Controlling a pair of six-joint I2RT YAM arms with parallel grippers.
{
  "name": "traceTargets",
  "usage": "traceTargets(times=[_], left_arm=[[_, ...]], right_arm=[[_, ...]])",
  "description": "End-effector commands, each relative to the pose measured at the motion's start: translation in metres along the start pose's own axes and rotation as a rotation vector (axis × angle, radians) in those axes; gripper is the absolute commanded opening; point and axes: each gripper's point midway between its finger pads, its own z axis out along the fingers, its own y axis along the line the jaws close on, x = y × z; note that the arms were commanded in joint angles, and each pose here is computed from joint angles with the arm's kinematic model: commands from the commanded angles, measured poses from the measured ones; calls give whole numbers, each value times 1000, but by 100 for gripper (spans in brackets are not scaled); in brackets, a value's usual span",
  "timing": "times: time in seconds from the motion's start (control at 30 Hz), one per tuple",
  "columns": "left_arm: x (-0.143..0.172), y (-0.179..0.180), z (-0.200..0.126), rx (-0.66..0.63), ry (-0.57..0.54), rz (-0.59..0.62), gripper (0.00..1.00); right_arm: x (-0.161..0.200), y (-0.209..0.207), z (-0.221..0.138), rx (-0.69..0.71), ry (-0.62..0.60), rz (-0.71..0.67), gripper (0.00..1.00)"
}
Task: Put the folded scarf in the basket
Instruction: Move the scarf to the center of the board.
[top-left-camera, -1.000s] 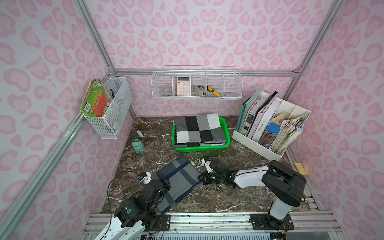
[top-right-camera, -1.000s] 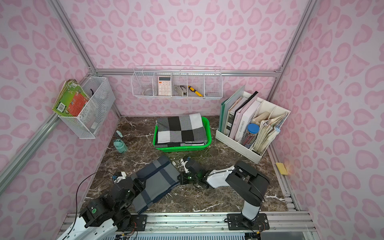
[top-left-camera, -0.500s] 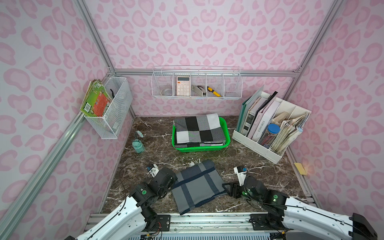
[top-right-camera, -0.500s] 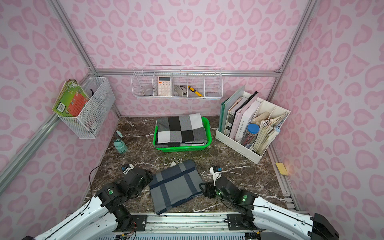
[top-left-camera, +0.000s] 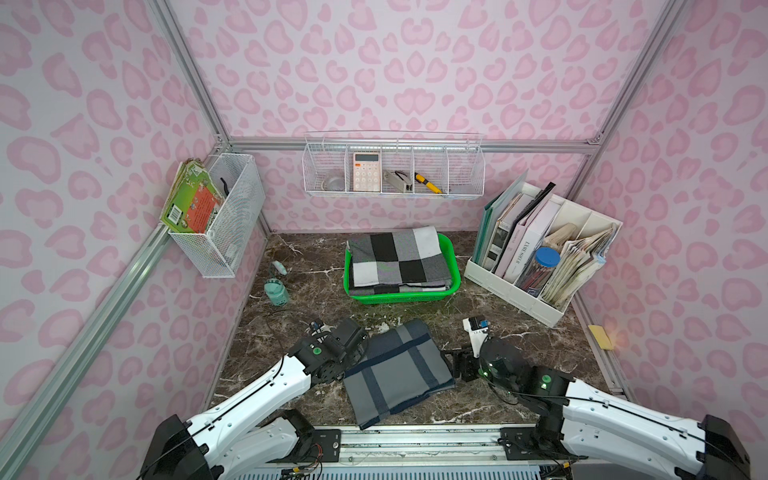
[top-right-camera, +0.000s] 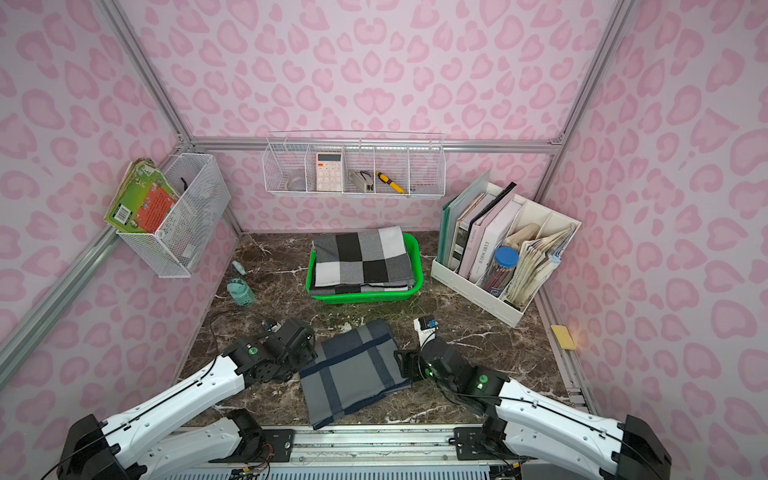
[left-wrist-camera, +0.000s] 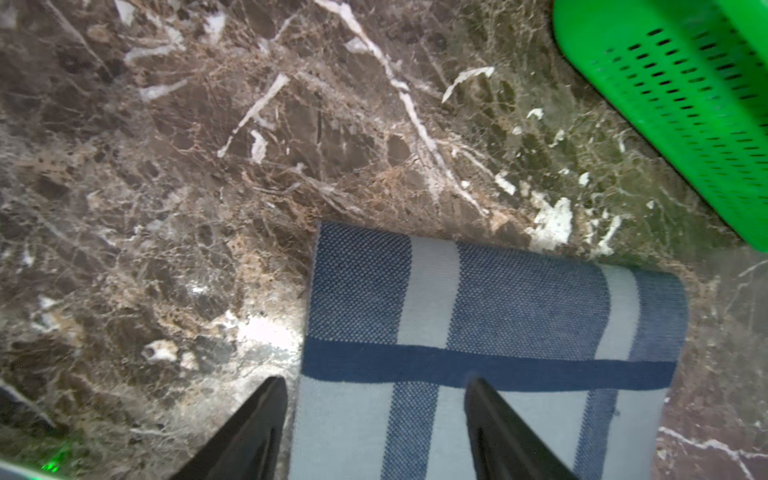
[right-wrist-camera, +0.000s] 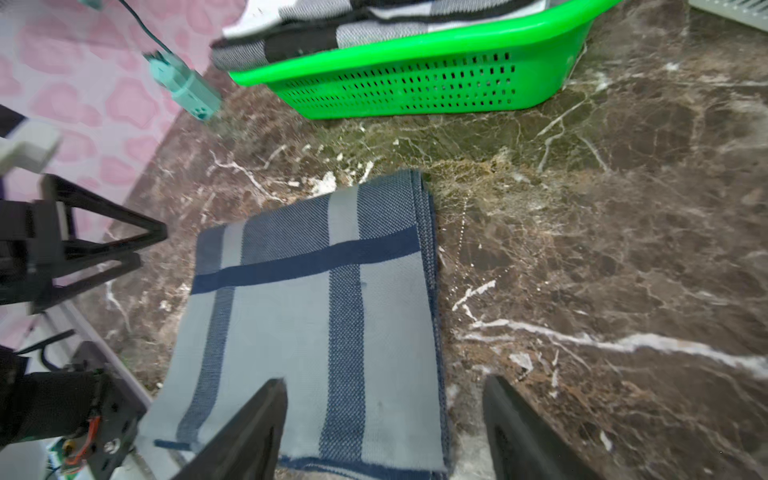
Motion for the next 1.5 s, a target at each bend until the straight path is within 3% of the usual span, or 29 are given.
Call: traceTargets(times=[0.0, 0.37, 0.7, 0.8, 0.87, 0.9, 0.93, 1.2, 1.23, 1.33, 1.37, 1.47], left_arm=[[3, 11, 1, -25, 5, -24, 73], [13, 32, 7, -62, 26, -10, 73], [14, 41, 7, -56, 8, -11, 73], [16, 41, 9, -37, 12, -18, 73], [18, 37, 10, -9, 24, -10, 73], [19, 34, 10, 6, 28, -5, 73], [20, 31, 10, 20, 34, -1, 73], [26, 2, 12, 134, 76, 57, 73], [28, -6, 13, 163, 90, 71, 72], [30, -22, 16, 215, 105, 91, 72], [29, -27, 17, 224, 105, 99, 72], [28, -39, 18, 248, 106, 134, 72]], right_arm=[[-10, 9, 22, -3, 3, -48, 77], [-17, -5, 97, -26, 102, 35, 65], [3, -5, 130, -36, 195, 68, 57], [8, -11, 137, 4, 220, 71, 37], [10, -14, 137, 14, 224, 76, 10], [10, -16, 135, 22, 217, 81, 2], [8, -20, 131, 37, 200, 89, 0], [23, -84, 76, 139, 123, 253, 1], [26, -87, 69, 133, 121, 268, 10], [24, -83, 56, 75, 109, 285, 51], [22, -80, 52, 55, 99, 284, 59], [17, -79, 44, 36, 53, 277, 66]])
